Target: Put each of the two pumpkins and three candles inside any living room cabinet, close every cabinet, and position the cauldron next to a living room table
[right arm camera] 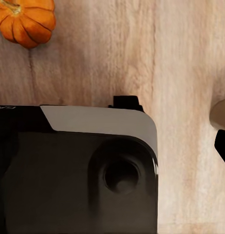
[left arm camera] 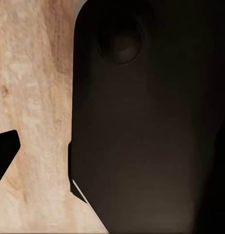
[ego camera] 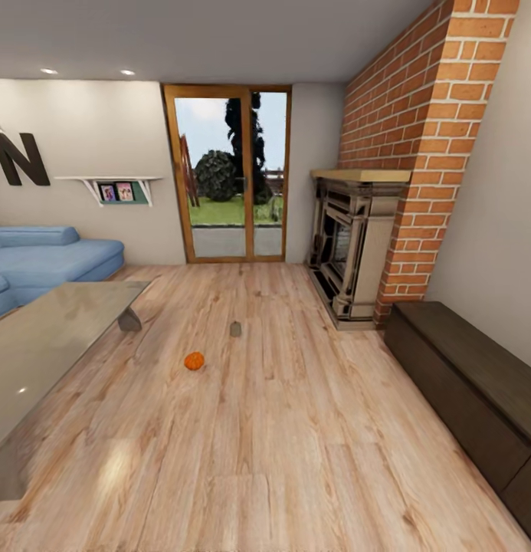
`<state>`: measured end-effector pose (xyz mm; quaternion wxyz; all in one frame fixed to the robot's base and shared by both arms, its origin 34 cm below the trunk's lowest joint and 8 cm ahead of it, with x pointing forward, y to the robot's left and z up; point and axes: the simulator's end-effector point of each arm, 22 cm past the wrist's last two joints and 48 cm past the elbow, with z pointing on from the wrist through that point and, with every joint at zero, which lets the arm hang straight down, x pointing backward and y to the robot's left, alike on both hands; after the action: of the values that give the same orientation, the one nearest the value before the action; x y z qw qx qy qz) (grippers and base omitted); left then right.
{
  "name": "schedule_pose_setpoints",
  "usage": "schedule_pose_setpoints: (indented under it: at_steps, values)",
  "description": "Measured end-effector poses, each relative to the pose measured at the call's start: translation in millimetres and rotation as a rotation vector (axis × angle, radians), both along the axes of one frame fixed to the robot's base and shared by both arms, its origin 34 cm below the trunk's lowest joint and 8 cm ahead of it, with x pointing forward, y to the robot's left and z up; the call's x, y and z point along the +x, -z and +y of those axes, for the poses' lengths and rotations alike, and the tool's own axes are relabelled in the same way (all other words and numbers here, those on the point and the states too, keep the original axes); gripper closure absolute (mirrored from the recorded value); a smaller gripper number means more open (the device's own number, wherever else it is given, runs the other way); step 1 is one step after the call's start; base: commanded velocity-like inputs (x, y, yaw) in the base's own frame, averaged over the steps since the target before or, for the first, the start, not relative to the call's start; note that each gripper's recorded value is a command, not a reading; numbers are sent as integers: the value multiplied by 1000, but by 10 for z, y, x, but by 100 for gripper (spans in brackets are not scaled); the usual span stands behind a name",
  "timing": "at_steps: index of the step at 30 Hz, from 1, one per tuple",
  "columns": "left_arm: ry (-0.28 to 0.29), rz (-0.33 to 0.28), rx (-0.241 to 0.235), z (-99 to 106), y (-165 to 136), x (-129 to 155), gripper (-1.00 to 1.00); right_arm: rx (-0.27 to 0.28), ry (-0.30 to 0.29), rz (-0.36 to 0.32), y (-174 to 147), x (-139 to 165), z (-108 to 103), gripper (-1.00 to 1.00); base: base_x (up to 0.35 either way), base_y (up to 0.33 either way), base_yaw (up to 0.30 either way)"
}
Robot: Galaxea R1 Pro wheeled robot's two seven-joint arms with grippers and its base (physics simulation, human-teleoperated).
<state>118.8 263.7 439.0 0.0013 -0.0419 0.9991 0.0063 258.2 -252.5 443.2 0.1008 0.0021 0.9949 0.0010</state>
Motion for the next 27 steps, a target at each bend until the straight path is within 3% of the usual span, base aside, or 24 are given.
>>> schedule_pose_setpoints:
  at_steps: [27]
  values:
    - [2, 38, 2, 11, -11, -146, -100, 3, -12, 30, 38, -123, -4, -100, 0, 0, 56]
